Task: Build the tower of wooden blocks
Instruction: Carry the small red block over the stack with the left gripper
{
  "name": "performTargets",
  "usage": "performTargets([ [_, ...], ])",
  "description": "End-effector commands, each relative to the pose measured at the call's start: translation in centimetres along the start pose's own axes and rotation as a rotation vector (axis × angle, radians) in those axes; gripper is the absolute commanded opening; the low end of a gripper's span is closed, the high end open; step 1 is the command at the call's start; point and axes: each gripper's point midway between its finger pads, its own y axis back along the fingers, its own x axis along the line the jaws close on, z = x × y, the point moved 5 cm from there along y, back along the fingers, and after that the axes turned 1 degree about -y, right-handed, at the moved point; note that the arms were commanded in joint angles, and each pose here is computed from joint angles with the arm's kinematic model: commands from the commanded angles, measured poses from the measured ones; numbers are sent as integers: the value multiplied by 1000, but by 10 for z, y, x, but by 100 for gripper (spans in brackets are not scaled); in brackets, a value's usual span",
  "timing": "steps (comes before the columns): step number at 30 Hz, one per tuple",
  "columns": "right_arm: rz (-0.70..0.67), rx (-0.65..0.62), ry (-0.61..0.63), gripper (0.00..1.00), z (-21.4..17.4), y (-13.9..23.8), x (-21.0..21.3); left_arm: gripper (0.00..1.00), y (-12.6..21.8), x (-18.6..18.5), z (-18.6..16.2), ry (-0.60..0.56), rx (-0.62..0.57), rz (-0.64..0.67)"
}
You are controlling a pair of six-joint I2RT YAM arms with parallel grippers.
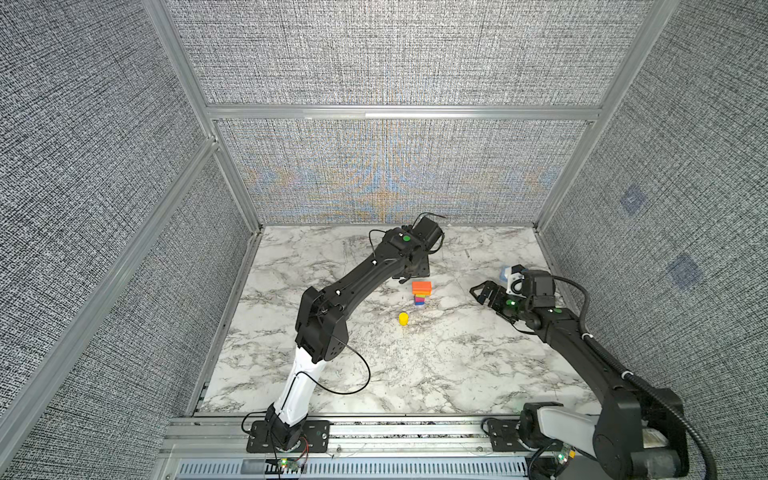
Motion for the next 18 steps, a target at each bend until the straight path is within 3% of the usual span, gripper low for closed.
performTargets([
  [1,13,-7,-13,99,1,0,1,49,-1,-3,-3,5,-6,25],
  [18,31,-20,-19,99,-3,0,0,49,-18,-22,-19,-23,7,31],
])
